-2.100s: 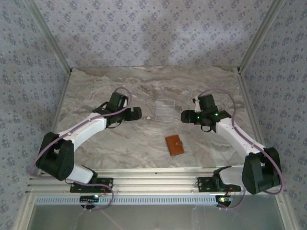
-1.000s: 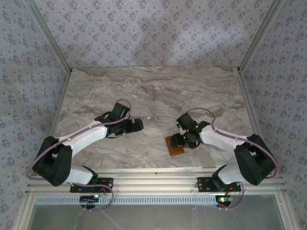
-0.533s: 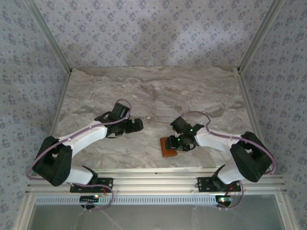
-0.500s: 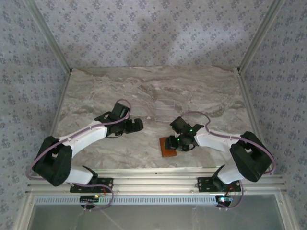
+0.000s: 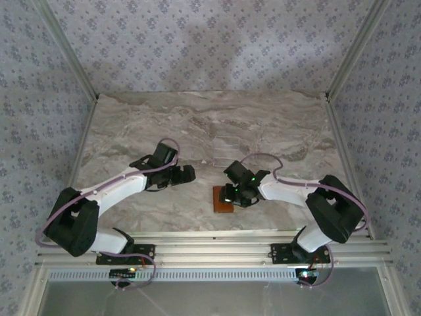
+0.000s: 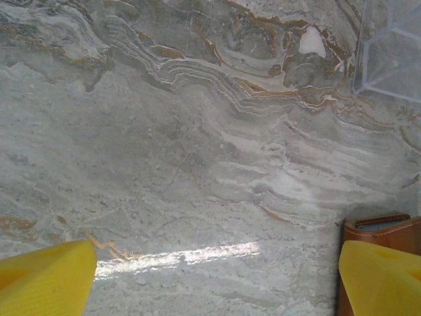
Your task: Take the credit cards out of the card holder
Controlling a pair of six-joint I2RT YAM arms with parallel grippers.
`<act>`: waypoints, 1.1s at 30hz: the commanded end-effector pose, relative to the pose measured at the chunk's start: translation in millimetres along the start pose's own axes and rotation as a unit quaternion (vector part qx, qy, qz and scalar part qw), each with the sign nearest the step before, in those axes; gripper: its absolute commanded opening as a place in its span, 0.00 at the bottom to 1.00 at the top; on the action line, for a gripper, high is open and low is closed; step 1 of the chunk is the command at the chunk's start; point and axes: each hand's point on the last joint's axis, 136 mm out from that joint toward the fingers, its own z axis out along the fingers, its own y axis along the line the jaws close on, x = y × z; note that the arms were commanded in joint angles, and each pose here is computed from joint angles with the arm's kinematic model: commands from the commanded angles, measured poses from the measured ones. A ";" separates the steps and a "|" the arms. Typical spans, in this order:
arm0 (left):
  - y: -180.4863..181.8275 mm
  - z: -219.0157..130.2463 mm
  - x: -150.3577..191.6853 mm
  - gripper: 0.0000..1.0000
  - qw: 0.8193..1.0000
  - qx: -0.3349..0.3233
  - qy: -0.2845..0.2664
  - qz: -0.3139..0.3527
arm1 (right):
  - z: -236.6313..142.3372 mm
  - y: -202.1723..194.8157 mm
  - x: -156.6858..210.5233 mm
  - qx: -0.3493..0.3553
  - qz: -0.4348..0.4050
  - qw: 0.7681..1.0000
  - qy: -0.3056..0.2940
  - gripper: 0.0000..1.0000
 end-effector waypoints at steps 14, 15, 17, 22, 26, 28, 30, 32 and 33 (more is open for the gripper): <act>-10.3 3.2 10.2 0.92 0.999 0.039 0.012 -0.013 | -21.6 44.2 -11.3 -0.044 -0.099 0.994 -0.013 0.70; -10.3 3.6 10.2 0.92 0.999 0.038 0.013 -0.013 | -29.3 41.1 -12.7 -0.044 -0.121 0.992 -0.012 0.71; -13.0 3.7 9.8 0.92 0.999 0.042 0.016 -0.011 | -42.0 35.8 -11.6 -0.048 -0.178 0.983 -0.003 0.71; -18.0 4.7 9.8 0.92 0.998 0.049 0.021 -0.012 | -67.6 36.1 -7.2 -0.074 -0.359 0.930 -0.008 0.69; -23.3 7.0 10.2 0.91 0.998 0.063 0.024 -0.019 | -76.3 42.5 0.9 -0.091 -0.527 0.845 -0.021 0.70; -24.9 7.8 9.8 0.90 0.997 0.068 0.024 -0.024 | -77.2 44.7 5.6 -0.084 -0.604 0.792 -0.027 0.72; -25.6 8.4 10.2 0.90 0.997 0.070 0.026 -0.025 | -76.0 46.9 2.2 -0.073 -0.657 0.750 -0.035 0.72; -23.9 8.7 10.8 0.90 0.997 0.066 0.026 -0.027 | -73.5 50.6 -1.0 -0.073 -0.683 0.726 -0.032 0.71; -23.2 8.8 11.6 0.90 0.997 0.064 0.027 -0.028 | -72.3 52.7 -2.1 -0.073 -0.699 0.711 -0.027 0.70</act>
